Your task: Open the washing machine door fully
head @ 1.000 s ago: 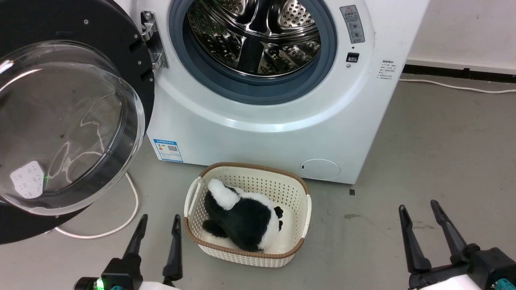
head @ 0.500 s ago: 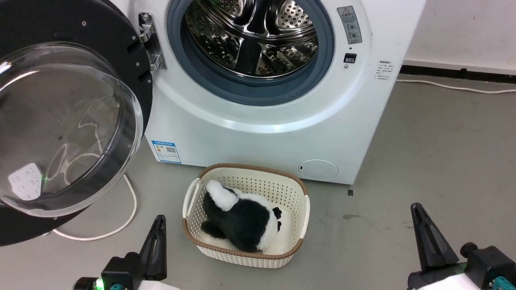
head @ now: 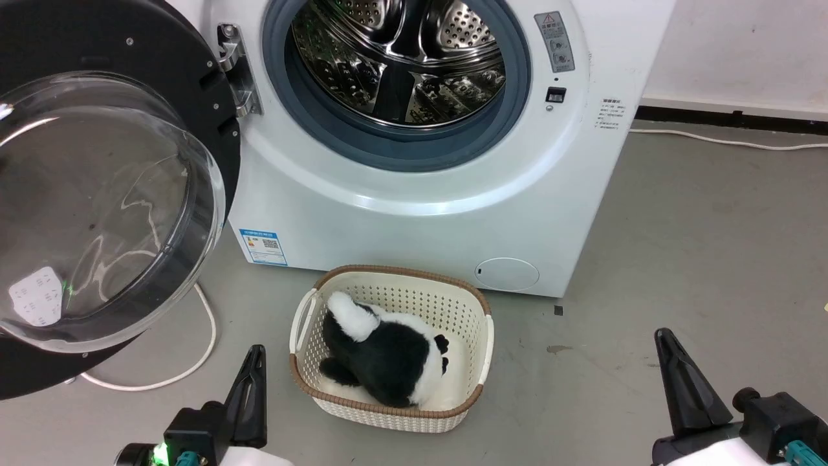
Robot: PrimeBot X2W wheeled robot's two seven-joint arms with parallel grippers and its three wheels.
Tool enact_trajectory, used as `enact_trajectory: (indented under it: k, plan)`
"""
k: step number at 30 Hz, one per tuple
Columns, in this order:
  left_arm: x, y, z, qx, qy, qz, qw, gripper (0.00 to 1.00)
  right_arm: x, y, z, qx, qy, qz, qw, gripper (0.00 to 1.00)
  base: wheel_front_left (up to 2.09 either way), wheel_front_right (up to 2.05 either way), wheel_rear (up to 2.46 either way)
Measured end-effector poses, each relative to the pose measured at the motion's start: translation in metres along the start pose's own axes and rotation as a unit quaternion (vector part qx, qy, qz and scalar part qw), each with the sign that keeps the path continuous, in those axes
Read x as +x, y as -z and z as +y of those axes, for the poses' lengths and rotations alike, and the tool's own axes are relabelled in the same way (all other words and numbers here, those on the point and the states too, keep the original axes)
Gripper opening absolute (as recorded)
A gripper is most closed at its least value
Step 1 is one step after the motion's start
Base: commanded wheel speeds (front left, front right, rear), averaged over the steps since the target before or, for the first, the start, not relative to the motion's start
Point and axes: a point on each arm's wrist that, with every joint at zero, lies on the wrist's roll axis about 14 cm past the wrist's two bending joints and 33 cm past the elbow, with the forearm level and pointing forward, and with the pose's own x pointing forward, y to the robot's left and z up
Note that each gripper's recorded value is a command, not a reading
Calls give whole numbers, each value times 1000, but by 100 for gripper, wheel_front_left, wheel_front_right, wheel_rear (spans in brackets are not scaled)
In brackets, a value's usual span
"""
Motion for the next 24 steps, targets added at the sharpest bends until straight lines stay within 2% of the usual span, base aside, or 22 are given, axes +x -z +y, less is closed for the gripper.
enact_trajectory:
  k: [24]
  plan:
    - [5, -2, -2, 7, 4, 11, 1000, 0, 0, 1, -2, -10, 2, 17, 1000, 0, 0, 0, 0]
